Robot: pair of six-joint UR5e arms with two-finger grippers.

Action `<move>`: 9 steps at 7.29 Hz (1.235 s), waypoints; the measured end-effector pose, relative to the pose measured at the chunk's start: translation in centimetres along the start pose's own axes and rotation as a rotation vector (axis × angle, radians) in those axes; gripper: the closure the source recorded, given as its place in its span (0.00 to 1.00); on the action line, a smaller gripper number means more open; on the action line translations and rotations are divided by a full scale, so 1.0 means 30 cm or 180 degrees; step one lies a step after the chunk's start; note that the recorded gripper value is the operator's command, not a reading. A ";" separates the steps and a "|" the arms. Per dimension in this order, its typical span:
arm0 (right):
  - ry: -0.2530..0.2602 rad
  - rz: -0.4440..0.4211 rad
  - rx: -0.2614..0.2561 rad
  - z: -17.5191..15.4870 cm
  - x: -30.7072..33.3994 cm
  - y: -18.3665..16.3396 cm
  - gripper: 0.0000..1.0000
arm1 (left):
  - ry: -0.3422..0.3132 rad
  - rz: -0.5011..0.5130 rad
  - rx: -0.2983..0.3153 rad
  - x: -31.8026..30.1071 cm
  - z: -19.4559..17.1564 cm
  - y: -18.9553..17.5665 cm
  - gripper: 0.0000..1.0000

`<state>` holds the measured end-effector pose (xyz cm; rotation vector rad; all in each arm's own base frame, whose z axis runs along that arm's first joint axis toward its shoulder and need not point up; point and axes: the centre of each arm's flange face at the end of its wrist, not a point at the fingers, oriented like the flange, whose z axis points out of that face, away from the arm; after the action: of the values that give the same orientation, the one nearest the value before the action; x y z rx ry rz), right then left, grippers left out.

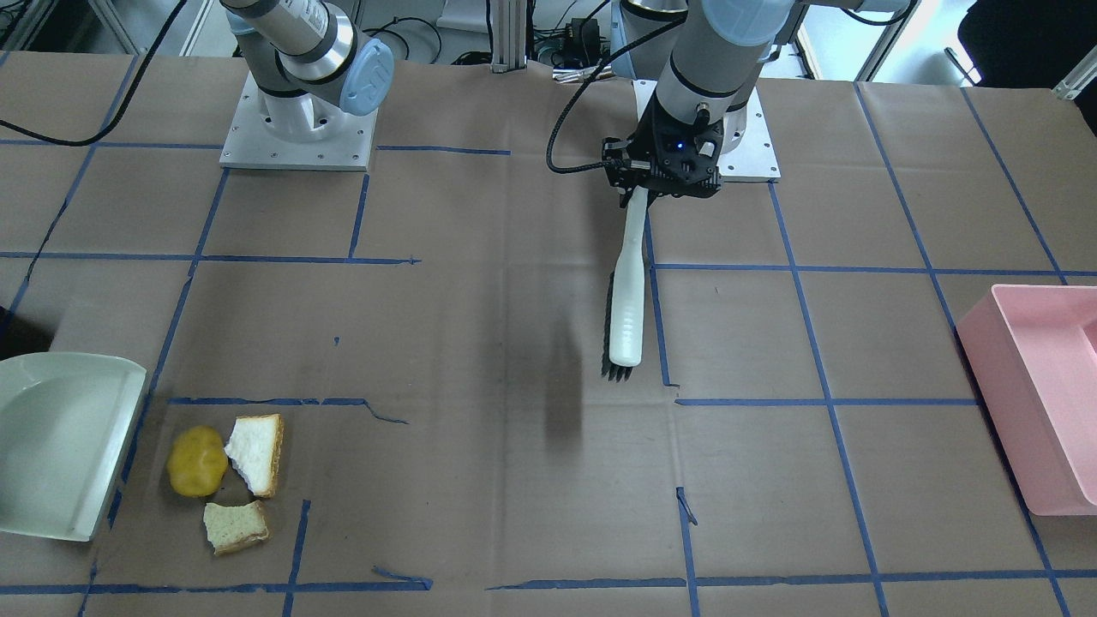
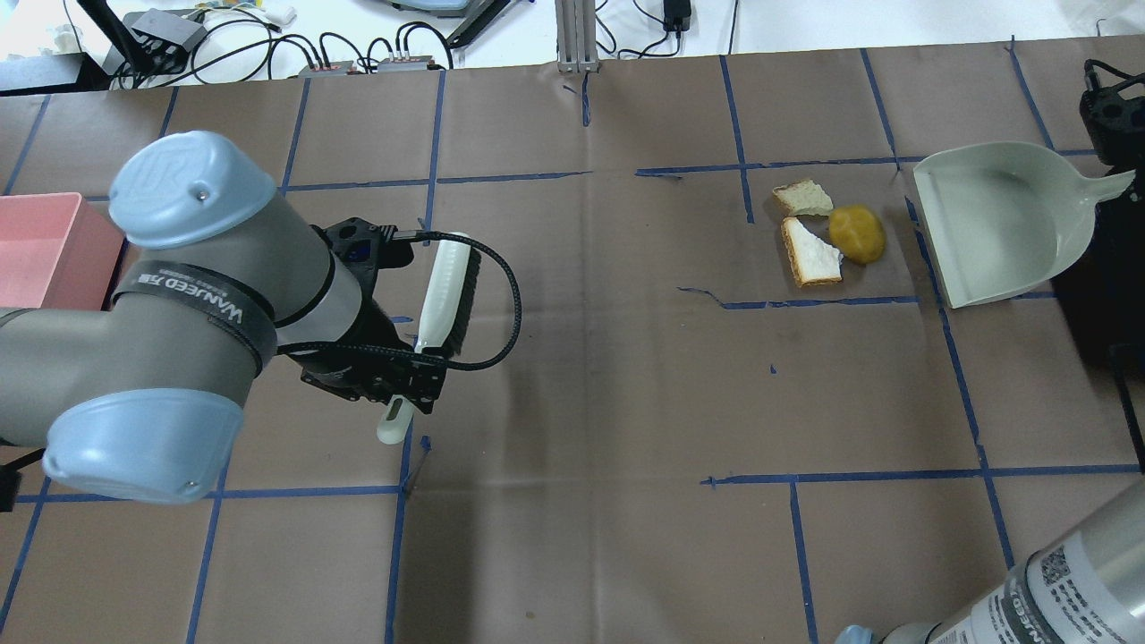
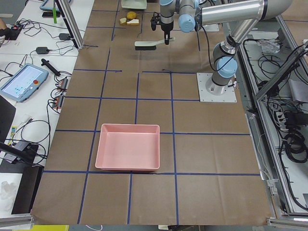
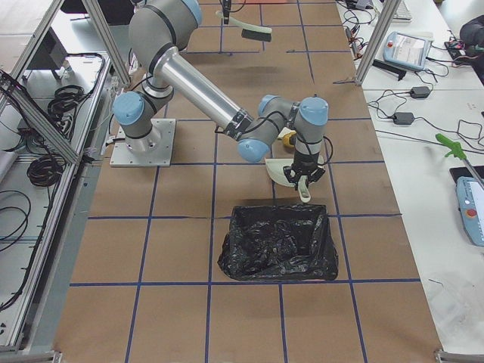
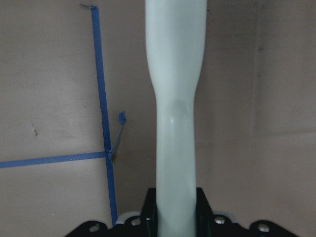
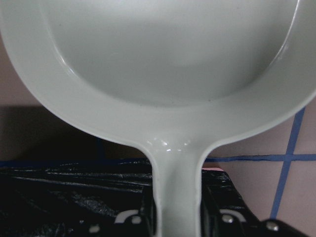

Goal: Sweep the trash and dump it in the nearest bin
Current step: 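Lower the dustpan beside the bread while the left gripper brings the brush over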

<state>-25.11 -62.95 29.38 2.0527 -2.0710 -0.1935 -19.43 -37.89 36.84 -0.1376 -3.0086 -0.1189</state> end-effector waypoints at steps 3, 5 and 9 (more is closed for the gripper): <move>0.0103 -0.0007 0.0091 0.057 0.044 -0.063 1.00 | -0.0174 0.0165 -0.0002 0.186 0.083 -0.084 1.00; 0.0114 -0.0069 0.0188 0.088 0.059 -0.102 1.00 | -0.0495 0.0252 0.0029 0.388 0.132 -0.197 1.00; 0.0051 -0.0115 0.0246 0.139 0.064 -0.121 1.00 | -0.0469 0.0154 0.0353 0.823 0.295 -0.415 1.00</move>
<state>-22.63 -65.17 24.58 2.1301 -2.0638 -0.1042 -46.10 -47.38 30.40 -0.2171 -3.1462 0.0658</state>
